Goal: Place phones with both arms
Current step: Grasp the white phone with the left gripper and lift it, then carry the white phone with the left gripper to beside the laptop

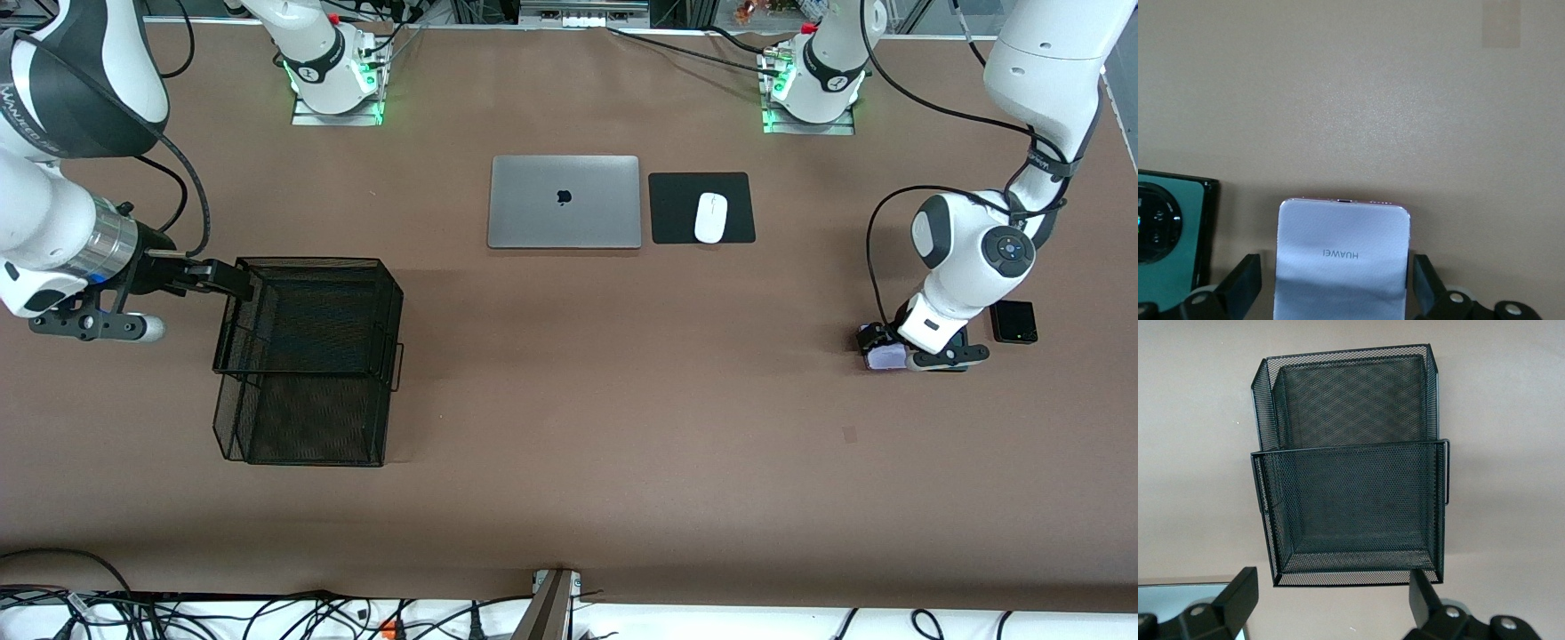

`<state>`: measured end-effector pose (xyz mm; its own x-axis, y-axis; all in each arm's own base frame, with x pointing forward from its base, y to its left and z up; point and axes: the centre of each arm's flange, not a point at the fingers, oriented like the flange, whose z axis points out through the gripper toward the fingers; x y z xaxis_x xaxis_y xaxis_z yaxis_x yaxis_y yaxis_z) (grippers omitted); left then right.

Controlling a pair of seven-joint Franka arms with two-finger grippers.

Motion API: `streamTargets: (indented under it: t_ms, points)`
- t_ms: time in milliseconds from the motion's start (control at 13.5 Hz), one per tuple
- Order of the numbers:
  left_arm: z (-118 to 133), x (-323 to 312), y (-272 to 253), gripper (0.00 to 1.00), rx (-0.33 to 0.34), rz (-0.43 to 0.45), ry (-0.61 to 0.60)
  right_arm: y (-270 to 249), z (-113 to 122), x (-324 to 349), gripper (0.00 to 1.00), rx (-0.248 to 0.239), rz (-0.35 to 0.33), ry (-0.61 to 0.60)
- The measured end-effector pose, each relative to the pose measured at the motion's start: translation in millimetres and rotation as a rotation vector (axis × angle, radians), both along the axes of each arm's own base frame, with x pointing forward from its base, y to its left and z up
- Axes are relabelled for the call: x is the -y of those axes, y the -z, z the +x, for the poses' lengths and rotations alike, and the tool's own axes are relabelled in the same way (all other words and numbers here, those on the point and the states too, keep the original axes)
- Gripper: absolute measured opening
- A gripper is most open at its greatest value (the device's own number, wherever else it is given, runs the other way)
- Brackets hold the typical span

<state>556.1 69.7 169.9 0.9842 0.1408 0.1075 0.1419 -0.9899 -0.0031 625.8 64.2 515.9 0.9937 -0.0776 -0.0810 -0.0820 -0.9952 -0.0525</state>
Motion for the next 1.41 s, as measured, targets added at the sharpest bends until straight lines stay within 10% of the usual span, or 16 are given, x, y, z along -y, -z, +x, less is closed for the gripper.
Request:
streamTargets:
  t_ms: [889, 1407]
  points:
    - [-1.4, 1.3, 8.2, 0.85, 0.003, -0.004, -0.011, 0.0, 0.1, 0.0, 1.0, 0.0, 0.0, 0.0]
    - [81.5, 63.0, -74.6, 0.85, -0.089, -0.001, 0.055, -0.1, 0.2, 0.1, 1.0, 0.002, 0.0, 0.0]
